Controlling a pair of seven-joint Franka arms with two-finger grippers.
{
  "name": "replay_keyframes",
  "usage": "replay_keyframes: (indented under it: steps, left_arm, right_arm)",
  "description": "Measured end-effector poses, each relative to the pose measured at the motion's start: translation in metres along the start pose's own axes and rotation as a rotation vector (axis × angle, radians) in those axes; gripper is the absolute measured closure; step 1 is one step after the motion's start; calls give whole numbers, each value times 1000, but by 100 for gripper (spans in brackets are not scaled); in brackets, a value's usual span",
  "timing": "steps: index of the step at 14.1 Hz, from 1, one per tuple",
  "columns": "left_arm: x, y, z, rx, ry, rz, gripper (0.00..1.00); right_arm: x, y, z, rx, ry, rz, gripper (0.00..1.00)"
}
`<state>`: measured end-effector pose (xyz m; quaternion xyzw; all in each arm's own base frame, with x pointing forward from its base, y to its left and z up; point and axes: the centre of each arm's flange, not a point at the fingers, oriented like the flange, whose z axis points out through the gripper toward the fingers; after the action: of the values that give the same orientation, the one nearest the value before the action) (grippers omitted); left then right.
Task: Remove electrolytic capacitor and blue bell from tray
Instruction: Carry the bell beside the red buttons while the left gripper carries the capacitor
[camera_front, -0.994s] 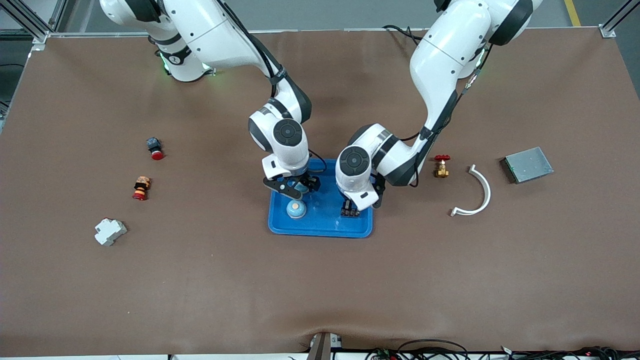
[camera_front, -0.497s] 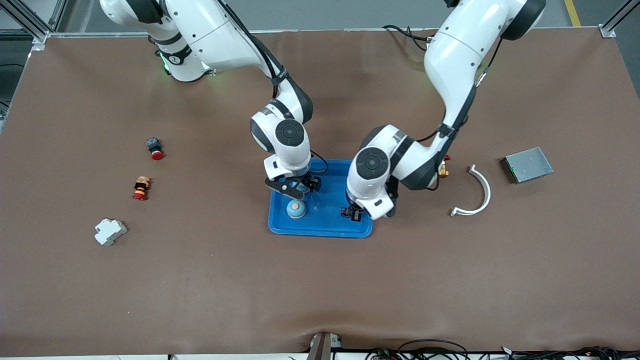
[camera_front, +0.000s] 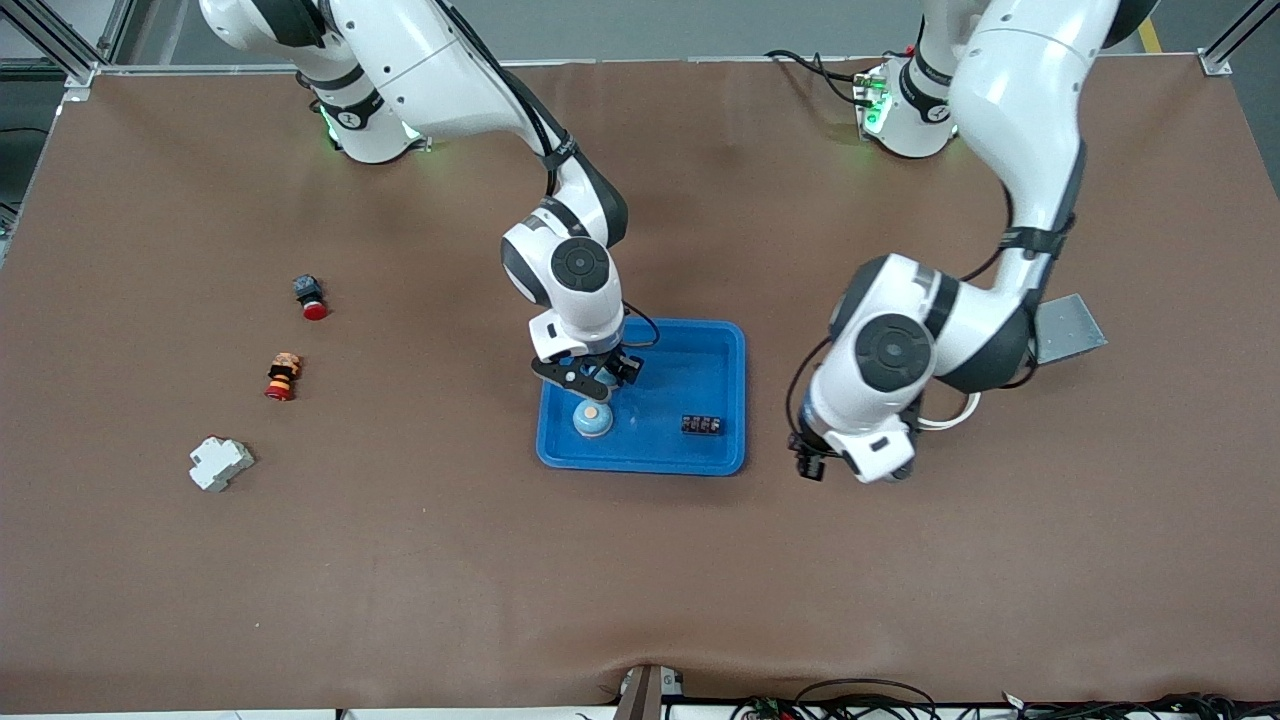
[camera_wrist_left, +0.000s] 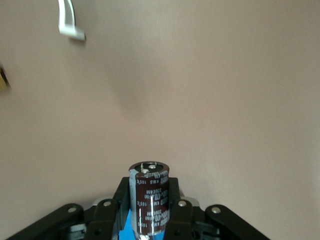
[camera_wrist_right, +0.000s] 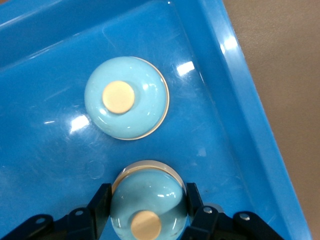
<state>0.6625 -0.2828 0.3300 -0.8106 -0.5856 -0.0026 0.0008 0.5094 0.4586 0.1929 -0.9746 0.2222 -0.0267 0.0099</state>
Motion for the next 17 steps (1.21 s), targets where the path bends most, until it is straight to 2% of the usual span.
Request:
replay_keyframes:
  steps: [4, 7, 9, 13, 17]
  left_arm:
    - [78, -3, 6, 47, 2, 46, 66]
    - [133, -16, 11, 123, -12, 139, 66]
    - [159, -21, 11, 136, -23, 199, 66]
    - [156, -32, 20, 181, -41, 259, 66]
    - [152, -56, 43, 251, -59, 307, 66]
  right_arm:
    - [10, -6, -13, 7, 9, -7, 35]
    - [28, -2, -25, -40, -8, -55, 35]
    - [47, 7, -46, -68, -25, -96, 35]
    - [93, 43, -109, -115, -85, -199, 35]
    - [136, 93, -142, -116, -122, -280, 35]
